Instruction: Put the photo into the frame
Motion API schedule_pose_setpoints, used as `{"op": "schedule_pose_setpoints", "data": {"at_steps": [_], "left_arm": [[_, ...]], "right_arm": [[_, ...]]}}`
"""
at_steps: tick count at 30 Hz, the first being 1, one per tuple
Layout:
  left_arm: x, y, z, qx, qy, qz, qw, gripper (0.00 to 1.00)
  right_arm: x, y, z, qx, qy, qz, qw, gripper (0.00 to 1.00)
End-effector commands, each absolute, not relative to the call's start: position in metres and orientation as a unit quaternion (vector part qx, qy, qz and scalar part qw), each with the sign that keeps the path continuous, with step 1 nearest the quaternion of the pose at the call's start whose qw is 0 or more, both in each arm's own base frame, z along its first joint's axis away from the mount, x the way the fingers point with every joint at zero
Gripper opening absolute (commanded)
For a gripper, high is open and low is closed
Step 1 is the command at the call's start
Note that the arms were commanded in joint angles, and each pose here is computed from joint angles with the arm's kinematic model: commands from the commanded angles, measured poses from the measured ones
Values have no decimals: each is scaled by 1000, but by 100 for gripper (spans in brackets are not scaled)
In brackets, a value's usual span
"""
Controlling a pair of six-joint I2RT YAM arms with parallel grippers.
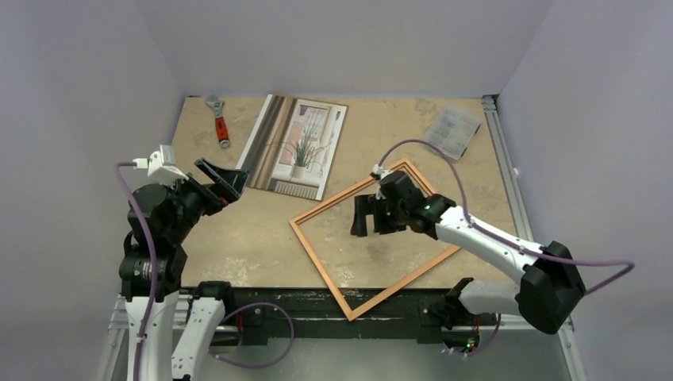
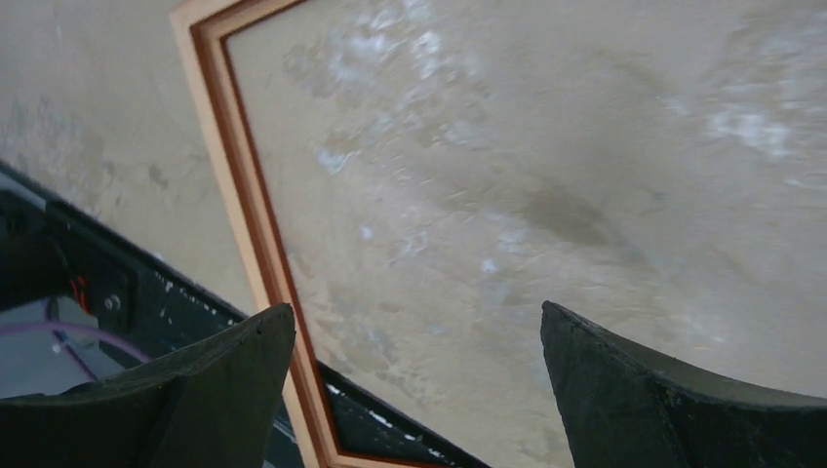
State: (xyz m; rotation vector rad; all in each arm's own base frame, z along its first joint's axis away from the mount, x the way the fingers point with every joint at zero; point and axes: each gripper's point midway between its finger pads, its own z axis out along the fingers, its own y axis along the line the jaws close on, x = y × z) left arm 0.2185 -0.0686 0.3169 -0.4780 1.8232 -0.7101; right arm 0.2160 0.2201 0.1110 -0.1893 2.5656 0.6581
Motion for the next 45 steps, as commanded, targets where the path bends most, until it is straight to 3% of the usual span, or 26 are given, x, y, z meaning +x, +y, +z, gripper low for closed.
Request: {"op": "schedule_pose_setpoints", "data": {"at_steps": [1, 8, 12, 19, 27, 30, 35, 39, 45], "left_arm": [[202, -77, 354, -156, 751, -315, 558, 100], [194, -78, 356, -144, 770, -305, 542, 100], [189, -72, 354, -146, 778, -283, 541, 100], [175, -59, 360, -150, 775, -247, 562, 100], [170, -55, 361, -149, 773, -237, 570, 100], [174, -59, 356, -145, 778, -245, 560, 100], [181, -62, 346, -144, 790, -249, 542, 100], [187, -62, 337, -152, 799, -247, 527, 100], [194, -64, 324, -159, 811, -248, 506, 100]], "right_arm": [[192, 290, 136, -134, 911, 294, 257, 95], [142, 353, 114, -253, 912, 210, 247, 92], [124, 379, 97, -304, 907, 156, 248, 86], [125, 373, 62, -312, 915, 15, 256, 75], [121, 364, 39, -299, 923, 1, 241, 66], [118, 363, 31, -302, 925, 5, 230, 51], [116, 360, 21, -296, 932, 35, 205, 11], [114, 353, 32, -302, 928, 60, 208, 0], [114, 337, 49, -360, 898, 85, 236, 0]]}}
